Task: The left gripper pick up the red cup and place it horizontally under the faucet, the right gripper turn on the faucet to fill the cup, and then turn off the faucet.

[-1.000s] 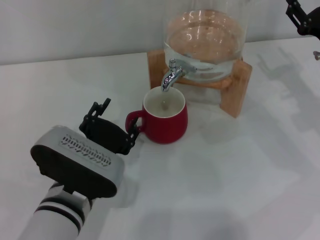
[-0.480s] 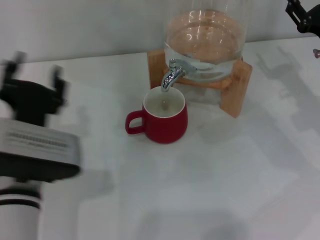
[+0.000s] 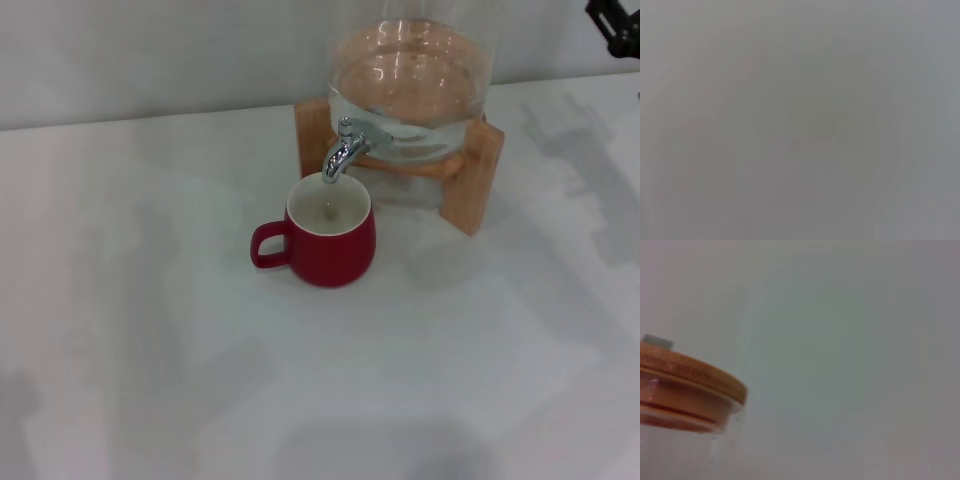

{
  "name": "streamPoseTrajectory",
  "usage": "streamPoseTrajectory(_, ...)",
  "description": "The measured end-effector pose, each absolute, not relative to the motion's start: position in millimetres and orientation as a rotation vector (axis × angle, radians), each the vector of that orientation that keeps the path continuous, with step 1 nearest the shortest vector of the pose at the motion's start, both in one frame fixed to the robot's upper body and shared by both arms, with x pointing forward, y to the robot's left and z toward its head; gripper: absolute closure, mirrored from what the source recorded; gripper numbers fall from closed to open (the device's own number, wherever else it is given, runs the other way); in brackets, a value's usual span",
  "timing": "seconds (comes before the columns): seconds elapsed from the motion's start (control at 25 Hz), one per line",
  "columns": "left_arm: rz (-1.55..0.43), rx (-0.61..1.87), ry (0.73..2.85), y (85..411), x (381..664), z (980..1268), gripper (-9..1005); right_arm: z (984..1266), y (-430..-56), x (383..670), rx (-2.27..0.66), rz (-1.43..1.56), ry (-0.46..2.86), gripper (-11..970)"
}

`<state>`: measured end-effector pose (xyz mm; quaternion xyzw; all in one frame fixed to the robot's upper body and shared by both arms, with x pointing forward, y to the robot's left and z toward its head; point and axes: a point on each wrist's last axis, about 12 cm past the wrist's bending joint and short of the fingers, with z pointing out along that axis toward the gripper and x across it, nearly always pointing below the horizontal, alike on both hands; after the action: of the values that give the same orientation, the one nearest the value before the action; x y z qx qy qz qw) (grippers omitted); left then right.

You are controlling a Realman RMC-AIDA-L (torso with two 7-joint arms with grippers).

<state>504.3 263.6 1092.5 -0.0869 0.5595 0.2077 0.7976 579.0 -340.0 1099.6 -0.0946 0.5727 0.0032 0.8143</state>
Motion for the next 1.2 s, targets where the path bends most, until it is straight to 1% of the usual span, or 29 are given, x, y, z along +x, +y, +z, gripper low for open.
streamPoseTrajectory(0.08,0.337,-0.250,1.161,276,500,1088,299,1100,-343,578,-0.180,0.000,1.219,269)
streamPoseTrajectory(0.2,0.231,-0.263,1.141,286,497,1081,299,1101,-348,578,-0.151,-0.014,1.212,269)
streamPoseTrajectory(0.32,0.176,-0.248,1.143,288,499,1076,299,1103,-355,578,-0.112,-0.035,1.206,269)
streamPoseTrajectory(0.72,0.196,-0.236,1.175,297,503,1069,299,1113,-375,574,0.037,-0.052,1.138,269)
streamPoseTrajectory(0.96,0.223,-0.240,1.182,303,503,1067,299,1115,-390,557,0.175,0.097,1.057,269)
streamPoseTrajectory(1.08,0.240,-0.259,1.183,309,504,1067,300,1115,-394,543,0.213,0.202,1.012,269)
streamPoseTrajectory(1.2,0.241,-0.270,1.185,310,504,1067,300,1114,-395,535,0.220,0.262,0.991,269)
